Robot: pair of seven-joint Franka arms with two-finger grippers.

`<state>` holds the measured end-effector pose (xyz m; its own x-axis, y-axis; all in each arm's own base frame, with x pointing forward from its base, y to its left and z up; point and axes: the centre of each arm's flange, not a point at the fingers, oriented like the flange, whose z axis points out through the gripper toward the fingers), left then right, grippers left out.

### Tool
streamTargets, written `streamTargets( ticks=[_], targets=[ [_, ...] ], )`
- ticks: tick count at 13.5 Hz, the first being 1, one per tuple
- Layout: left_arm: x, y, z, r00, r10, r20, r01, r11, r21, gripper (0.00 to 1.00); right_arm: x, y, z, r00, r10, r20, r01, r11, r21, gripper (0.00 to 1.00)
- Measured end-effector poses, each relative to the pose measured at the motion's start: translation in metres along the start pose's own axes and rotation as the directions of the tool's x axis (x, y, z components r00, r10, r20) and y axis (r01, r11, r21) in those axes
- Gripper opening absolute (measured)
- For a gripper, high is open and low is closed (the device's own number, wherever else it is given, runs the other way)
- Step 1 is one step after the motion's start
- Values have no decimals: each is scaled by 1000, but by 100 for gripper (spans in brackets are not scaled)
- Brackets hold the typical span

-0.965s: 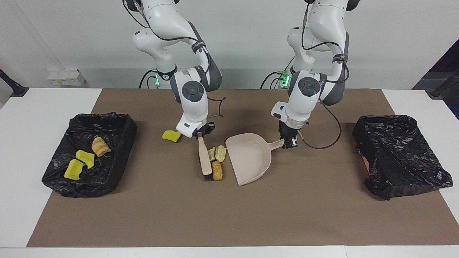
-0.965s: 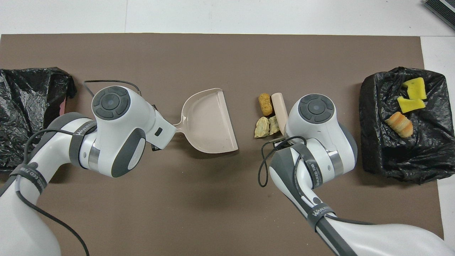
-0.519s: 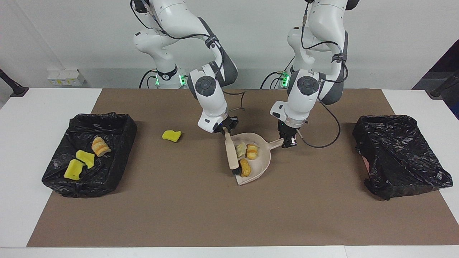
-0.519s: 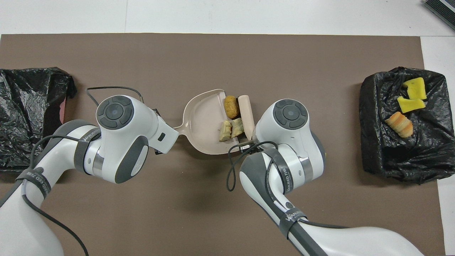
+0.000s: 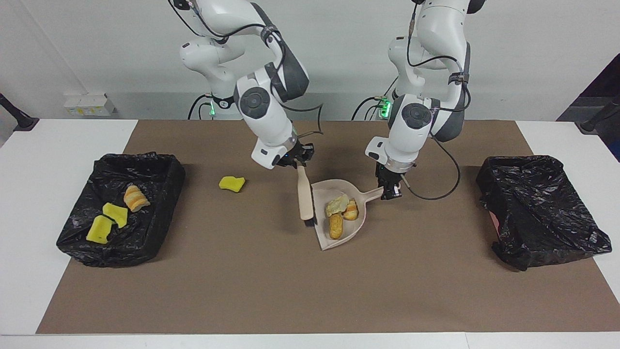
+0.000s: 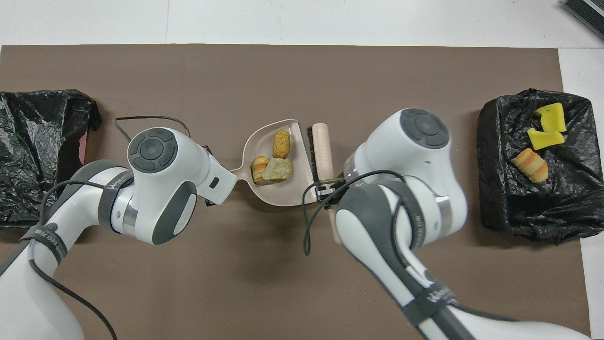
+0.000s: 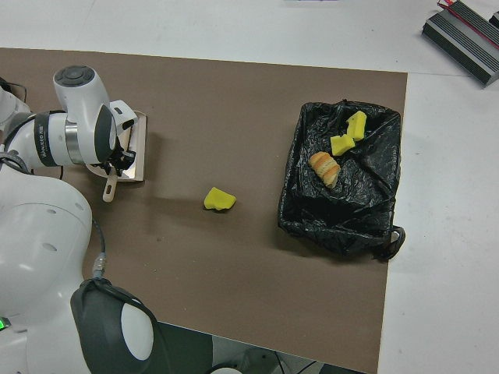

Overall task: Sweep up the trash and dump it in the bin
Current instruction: 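Sweep the bread chunks into the dustpan with the right gripper's brush, then move the brush with the right gripper behind the yellow sponge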

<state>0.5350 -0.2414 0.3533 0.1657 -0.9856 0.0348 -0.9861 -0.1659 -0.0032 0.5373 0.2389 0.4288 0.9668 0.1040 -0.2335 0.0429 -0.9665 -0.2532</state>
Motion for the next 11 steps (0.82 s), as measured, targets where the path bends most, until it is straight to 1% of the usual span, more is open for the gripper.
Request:
streamTargets(
  ticks=[2,4,5,7,8,11],
  targets=[
    [0,0,0,1000,-1,0,1,1000,0,32,-10,44,-21,996,84,15,-82,993,-85,26],
    [0,0,0,1000,-1,0,1,1000,0,32,-22,85,-25,982,185,39,-175,968,-180,26],
    [0,0,0,1000,3,0,-3,1000,0,32,-28,105,-23,975,216,47,-202,957,-206,26],
    [-1,-1,0,998,59,0,-59,998,4,32,-49,138,-7,959,274,68,-250,938,-241,26],
    [-2,-1,0,996,94,1,-94,996,4,32,-61,148,2,953,295,64,-271,929,-250,26],
    [-2,-2,0,992,123,1,-123,992,4,32,-99,173,29,940,337,46,-317,917,-241,26]
  ],
)
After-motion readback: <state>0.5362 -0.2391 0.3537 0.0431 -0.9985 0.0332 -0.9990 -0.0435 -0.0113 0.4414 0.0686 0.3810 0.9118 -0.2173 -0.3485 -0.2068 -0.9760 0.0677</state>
